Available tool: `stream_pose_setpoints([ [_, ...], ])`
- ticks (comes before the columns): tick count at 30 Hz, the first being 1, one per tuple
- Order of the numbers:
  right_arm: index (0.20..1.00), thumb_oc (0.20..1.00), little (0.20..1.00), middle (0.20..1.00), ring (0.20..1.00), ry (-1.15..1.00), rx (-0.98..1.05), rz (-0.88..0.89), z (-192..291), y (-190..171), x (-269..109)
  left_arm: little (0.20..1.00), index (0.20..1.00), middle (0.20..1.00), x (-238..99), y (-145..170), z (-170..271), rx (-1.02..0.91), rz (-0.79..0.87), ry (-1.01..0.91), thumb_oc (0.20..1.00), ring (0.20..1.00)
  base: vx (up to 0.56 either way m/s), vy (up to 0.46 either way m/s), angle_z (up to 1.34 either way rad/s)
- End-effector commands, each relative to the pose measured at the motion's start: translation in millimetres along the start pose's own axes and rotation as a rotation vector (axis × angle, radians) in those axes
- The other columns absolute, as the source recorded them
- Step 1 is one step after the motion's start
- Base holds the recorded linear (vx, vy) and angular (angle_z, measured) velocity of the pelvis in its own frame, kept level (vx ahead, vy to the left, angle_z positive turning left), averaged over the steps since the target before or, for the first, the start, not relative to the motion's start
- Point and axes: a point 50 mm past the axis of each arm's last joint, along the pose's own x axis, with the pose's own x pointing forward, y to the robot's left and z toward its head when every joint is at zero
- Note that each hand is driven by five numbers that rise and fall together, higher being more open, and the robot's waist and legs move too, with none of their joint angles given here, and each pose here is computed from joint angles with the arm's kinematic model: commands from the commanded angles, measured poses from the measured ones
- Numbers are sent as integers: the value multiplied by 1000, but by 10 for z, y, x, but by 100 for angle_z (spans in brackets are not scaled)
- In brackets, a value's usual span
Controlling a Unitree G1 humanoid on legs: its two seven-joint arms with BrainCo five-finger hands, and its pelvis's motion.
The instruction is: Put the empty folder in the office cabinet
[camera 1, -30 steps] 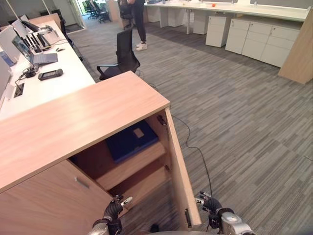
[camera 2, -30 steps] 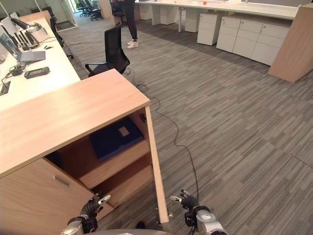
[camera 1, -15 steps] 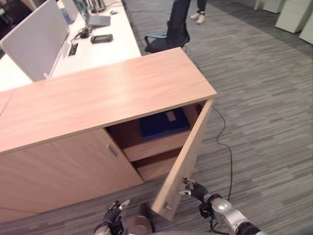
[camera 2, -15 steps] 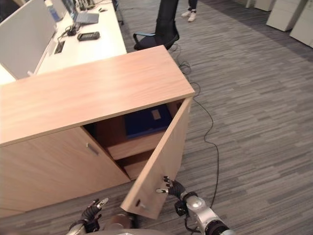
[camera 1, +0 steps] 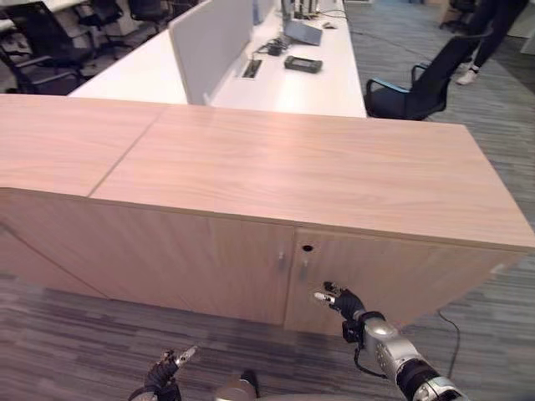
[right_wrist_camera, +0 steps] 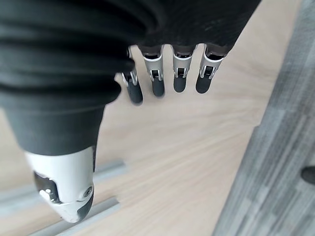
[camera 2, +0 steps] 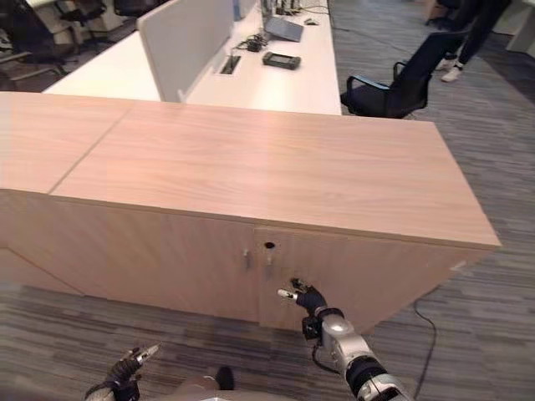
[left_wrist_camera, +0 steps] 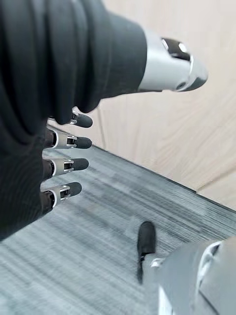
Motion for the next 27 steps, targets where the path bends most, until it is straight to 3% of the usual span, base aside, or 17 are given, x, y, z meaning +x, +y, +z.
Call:
stream_pose_setpoints([
  [1, 1000, 1000, 1000, 1000, 1000, -320, 92, -17, 853, 7, 107, 1000, 1000, 1000, 30, -89, 164, 92, -54, -62, 1000, 1000, 67, 28, 18],
  [6, 1000, 1000, 1000, 1000, 1000, -319, 184, -271, 965, -660, 33, 1000, 1000, 1000, 57, -102, 321, 104, -73, -104, 1000, 1000, 104, -94, 62],
  [16, 1000, 1000, 1000, 1000, 1000, -211, 214, -499, 940, -1359, -165, 1000, 1000, 1000, 31, -249, 237, 152, -155, -89, 1000, 1000, 51, -45, 31],
  [24, 1000, 1000, 1000, 1000, 1000, -109, 182, -454, 557, -1239, -141, 1000, 1000, 1000, 6, -285, 38, 151, -161, -31, 1000, 1000, 8, -45, -7],
  [26, 1000, 1000, 1000, 1000, 1000, -68, 190, -409, 324, -1091, -120, 1000, 1000, 1000, 3, -288, -3, 135, -153, -19, 1000, 1000, 6, -20, -23],
  [27, 1000, 1000, 1000, 1000, 1000, 48, 184, -362, -172, -891, -178, 1000, 1000, 1000, 10, -311, -35, 129, -148, -8, 1000, 1000, 9, -24, -26],
])
